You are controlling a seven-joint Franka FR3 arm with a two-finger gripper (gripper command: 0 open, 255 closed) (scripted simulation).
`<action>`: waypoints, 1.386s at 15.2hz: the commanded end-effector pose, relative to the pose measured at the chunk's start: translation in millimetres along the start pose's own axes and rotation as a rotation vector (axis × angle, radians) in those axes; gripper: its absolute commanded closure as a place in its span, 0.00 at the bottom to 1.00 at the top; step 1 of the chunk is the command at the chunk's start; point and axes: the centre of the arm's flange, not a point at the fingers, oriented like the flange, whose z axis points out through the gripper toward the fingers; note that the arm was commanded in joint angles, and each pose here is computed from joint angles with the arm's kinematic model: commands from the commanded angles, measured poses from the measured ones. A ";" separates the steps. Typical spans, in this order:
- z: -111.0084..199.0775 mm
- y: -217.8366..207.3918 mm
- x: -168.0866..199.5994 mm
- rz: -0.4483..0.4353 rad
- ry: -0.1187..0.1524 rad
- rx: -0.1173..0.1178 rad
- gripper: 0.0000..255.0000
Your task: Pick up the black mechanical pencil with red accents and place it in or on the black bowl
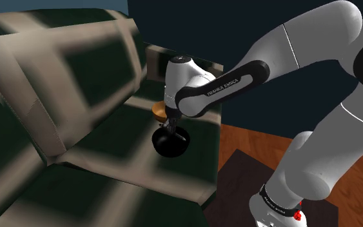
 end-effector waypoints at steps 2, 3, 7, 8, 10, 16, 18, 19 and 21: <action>15.2 -1.9 -1.5 0.000 0.001 0.000 1.00; 20.5 -2.4 -2.0 0.000 0.001 0.000 1.00; 32.9 -3.5 -3.2 0.000 0.001 0.000 1.00; 32.9 -3.5 -3.2 0.000 0.001 0.000 1.00; 32.9 -3.5 -3.2 0.000 0.001 0.000 1.00; 32.9 -3.5 -3.2 0.000 0.000 0.000 0.00; 32.9 -3.5 -3.2 0.000 0.000 0.000 0.00; 32.9 -3.5 -3.2 0.000 0.000 0.000 0.00; 6.5 -3.5 -3.2 0.000 0.001 0.000 0.00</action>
